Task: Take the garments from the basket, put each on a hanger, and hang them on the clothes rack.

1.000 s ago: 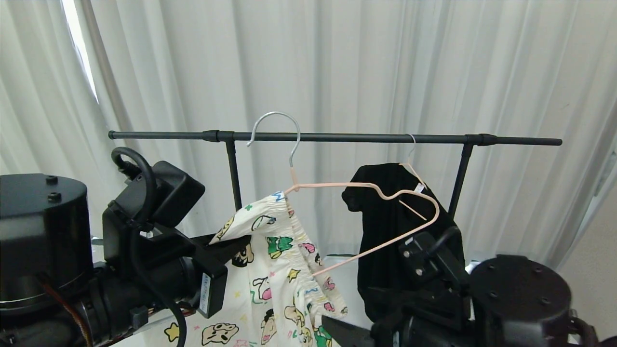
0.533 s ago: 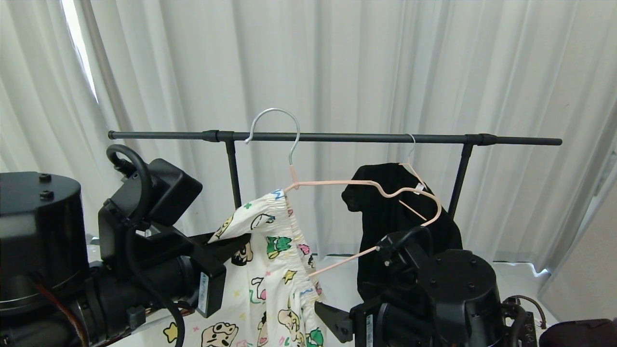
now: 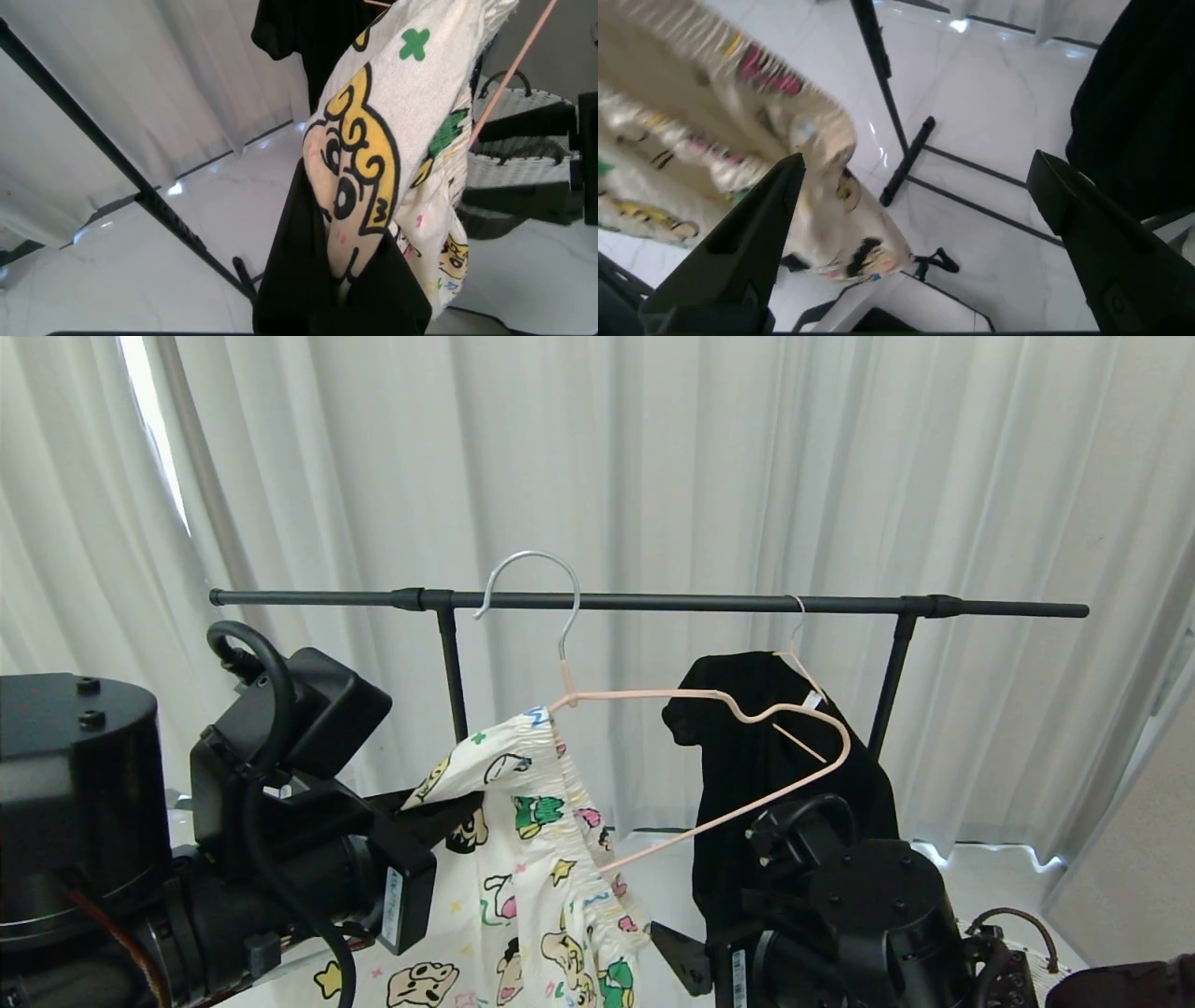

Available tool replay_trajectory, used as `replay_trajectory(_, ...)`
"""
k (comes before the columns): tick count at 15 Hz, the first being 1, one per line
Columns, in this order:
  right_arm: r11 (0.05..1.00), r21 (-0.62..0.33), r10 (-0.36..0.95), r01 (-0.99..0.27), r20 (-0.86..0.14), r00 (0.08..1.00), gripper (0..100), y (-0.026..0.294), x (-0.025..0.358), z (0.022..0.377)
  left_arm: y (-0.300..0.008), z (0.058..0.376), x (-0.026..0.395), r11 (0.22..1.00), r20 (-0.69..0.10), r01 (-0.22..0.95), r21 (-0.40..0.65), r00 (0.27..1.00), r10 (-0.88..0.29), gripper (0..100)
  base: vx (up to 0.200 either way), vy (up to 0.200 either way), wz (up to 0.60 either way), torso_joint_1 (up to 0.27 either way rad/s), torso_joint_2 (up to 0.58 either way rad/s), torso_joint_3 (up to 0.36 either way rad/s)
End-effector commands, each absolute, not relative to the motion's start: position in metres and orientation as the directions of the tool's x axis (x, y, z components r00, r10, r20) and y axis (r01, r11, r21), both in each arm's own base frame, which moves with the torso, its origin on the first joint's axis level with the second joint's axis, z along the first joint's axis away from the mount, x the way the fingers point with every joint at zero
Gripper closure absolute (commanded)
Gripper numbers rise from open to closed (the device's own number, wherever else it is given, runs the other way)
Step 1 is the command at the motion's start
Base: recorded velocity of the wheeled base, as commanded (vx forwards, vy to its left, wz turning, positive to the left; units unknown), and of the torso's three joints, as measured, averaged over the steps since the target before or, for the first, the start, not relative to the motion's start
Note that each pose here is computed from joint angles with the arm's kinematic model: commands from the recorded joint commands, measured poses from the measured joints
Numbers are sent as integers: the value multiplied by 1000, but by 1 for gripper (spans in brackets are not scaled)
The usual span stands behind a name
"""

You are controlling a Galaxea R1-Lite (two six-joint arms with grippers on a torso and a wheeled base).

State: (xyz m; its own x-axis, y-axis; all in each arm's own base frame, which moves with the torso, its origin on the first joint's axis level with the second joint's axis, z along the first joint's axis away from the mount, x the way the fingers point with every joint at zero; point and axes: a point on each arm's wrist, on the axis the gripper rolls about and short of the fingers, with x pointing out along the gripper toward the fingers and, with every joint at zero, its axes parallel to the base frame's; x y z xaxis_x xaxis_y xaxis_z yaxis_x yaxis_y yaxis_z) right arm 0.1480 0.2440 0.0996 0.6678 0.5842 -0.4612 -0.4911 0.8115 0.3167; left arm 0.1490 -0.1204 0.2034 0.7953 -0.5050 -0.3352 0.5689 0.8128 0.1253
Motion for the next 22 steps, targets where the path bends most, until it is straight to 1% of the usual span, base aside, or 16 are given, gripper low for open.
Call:
replay_trajectory(1,809,321,588,-492,-444,677,0,242,149,105,-121,202,149,809,-340,575,126,791,-509,100,0,0,0,0,0,0)
replay_trajectory(3,807,309,590,-503,-440,677,0,244,150,106,-123,202,147,802,-339,583,126,785,-518,100,0,0,0,0,0,0)
replay_trajectory(5,775,296,631,-559,-416,655,0,257,144,111,-125,203,145,795,-337,594,124,779,-529,100,0,0,0,0,0,0)
replay_trajectory(7,745,271,659,-609,-438,611,0,271,131,103,-126,203,144,792,-336,597,124,777,-533,100,0,0,0,0,0,0)
replay_trajectory(9,725,266,677,-635,-441,589,0,284,123,99,-126,200,143,786,-347,606,125,769,-537,100,0,0,0,0,0,0)
replay_trajectory(10,722,262,679,-640,-448,582,0,286,122,96,-127,200,143,786,-343,606,123,769,-540,100,0,0,0,0,0,0)
replay_trajectory(11,729,253,669,-636,-460,583,0,285,122,92,-128,202,145,788,-321,603,122,775,-544,100,0,0,0,0,0,0)
replay_trajectory(13,766,223,625,-603,-476,619,0,285,125,84,-128,203,146,793,-306,597,120,783,-542,100,0,0,0,0,0,0)
replay_trajectory(15,802,193,579,-565,-483,657,0,280,129,80,-122,204,149,815,-303,568,118,802,-515,100,0,0,0,0,0,0)
replay_trajectory(17,835,160,528,-527,-505,683,0,269,136,74,-118,205,152,827,-298,549,119,815,-497,100,0,0,0,0,0,0)
replay_trajectory(19,879,81,439,-470,-525,730,0,251,149,67,-115,206,156,842,-275,526,117,832,-481,100,0,0,0,0,0,0)
replay_trajectory(22,919,54,359,-391,-528,770,0,233,171,66,-112,209,158,855,-249,506,118,848,-468,100,0,0,0,0,0,0)
